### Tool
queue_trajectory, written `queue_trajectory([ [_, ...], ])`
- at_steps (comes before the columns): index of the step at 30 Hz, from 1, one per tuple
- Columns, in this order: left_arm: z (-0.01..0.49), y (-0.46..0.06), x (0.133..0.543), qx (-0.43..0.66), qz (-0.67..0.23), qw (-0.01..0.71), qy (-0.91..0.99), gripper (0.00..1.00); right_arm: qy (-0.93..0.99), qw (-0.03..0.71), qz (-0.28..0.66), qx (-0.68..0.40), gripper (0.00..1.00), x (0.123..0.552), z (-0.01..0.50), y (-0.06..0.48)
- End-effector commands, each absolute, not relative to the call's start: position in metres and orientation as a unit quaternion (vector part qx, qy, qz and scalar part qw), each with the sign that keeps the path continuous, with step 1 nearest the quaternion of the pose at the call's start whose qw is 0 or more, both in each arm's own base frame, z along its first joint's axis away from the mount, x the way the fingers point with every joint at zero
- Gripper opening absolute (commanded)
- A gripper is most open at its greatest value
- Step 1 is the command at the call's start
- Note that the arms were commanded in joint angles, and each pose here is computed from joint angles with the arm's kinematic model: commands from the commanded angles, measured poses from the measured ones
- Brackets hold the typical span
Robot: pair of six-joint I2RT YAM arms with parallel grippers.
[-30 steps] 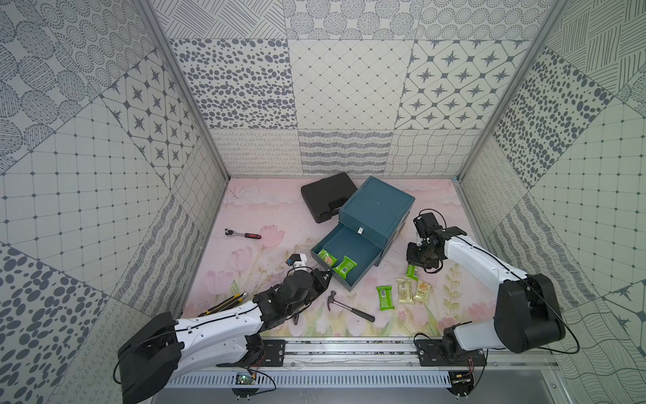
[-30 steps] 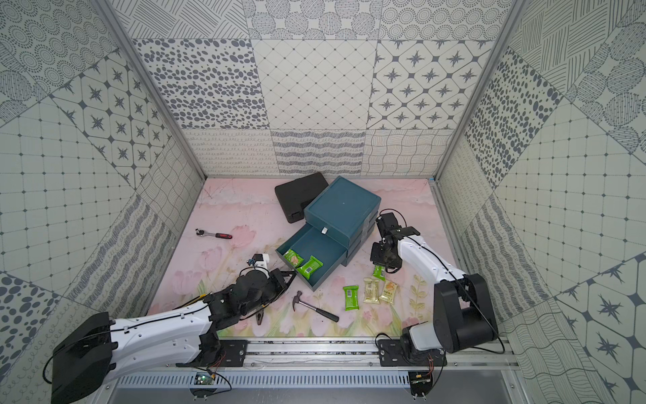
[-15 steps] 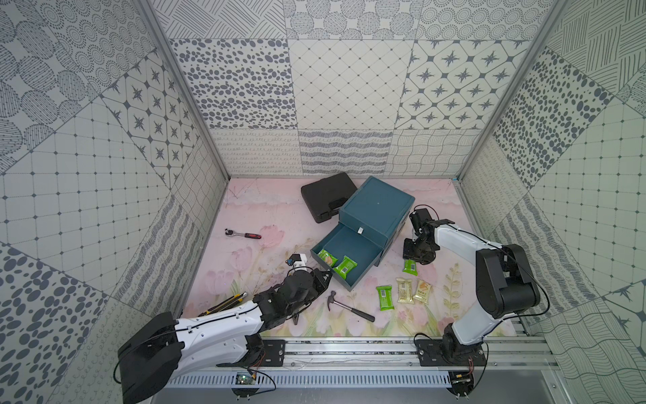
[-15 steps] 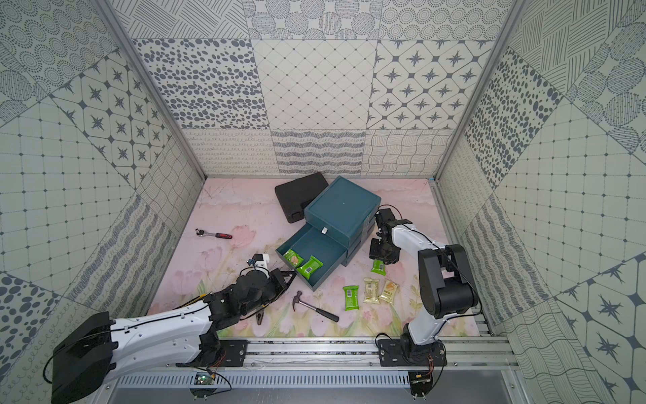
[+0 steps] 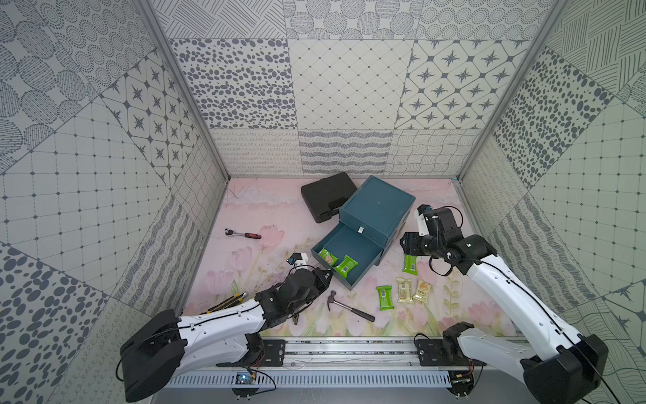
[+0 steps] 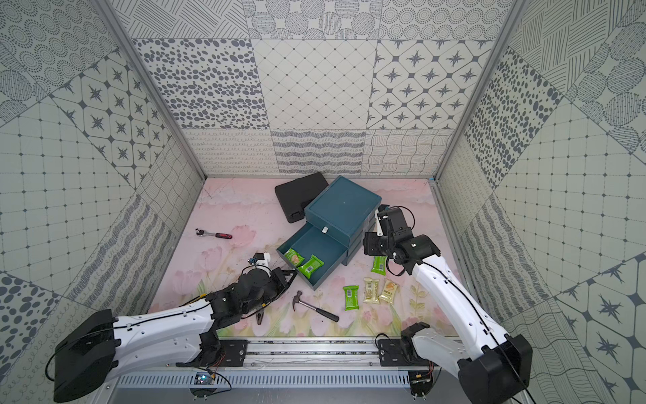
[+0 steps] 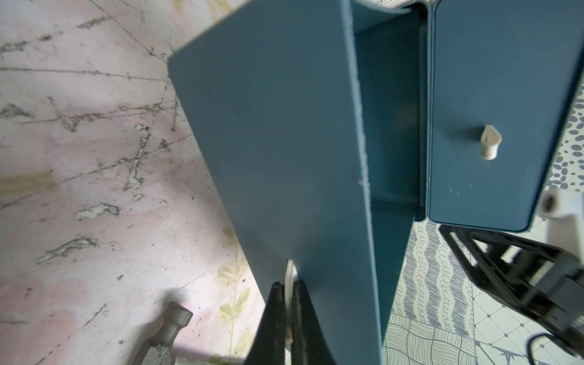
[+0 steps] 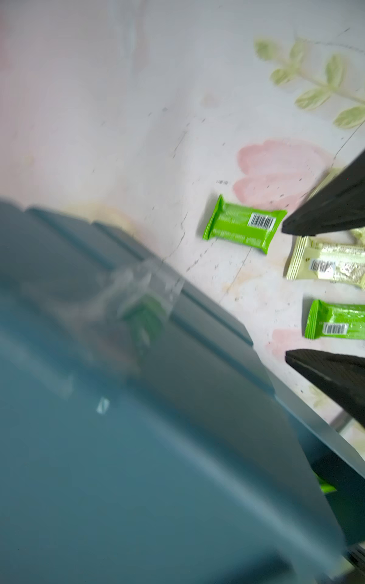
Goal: Take the cookies out of the drawer
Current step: Place the cookie at the center of the board, then pick up the cookie from the drawer.
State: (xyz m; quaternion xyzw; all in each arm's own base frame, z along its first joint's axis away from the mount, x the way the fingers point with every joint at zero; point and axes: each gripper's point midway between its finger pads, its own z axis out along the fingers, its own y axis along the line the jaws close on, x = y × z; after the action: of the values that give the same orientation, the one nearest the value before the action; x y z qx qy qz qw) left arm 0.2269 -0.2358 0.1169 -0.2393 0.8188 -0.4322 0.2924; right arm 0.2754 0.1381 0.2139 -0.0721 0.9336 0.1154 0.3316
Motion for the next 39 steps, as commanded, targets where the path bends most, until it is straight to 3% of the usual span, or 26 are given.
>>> queue_trajectory([
  [1, 0.128, -0.236, 0.233, -0.235, -0.437, 0.313, 0.81, 0.0, 0.899, 0.381, 0.098, -0.19, 0.62, 0.267, 0.249, 0.173],
  [5, 0.128, -0.235, 0.232, -0.235, -0.436, 0.313, 0.81, 0.0, 0.846, 0.4, 0.087, -0.343, 0.63, 0.255, 0.261, 0.223],
  [13, 0.127, -0.233, 0.231, -0.236, -0.432, 0.312, 0.812, 0.0, 0.698, 0.346, 0.071, -0.622, 0.68, 0.246, 0.228, 0.282],
  [17, 0.124, -0.229, 0.229, -0.239, -0.428, 0.312, 0.814, 0.0, 0.607, 0.324, 0.053, -0.724, 0.75, 0.239, 0.21, 0.298],
  [25, 0.115, -0.225, 0.226, -0.248, -0.424, 0.306, 0.815, 0.0, 0.533, 0.275, 0.05, -0.799, 0.76, 0.24, 0.177, 0.315],
  [39, 0.109, -0.221, 0.226, -0.255, -0.421, 0.306, 0.815, 0.0, 0.507, 0.216, 0.071, -0.831, 0.75, 0.236, 0.137, 0.329],
])
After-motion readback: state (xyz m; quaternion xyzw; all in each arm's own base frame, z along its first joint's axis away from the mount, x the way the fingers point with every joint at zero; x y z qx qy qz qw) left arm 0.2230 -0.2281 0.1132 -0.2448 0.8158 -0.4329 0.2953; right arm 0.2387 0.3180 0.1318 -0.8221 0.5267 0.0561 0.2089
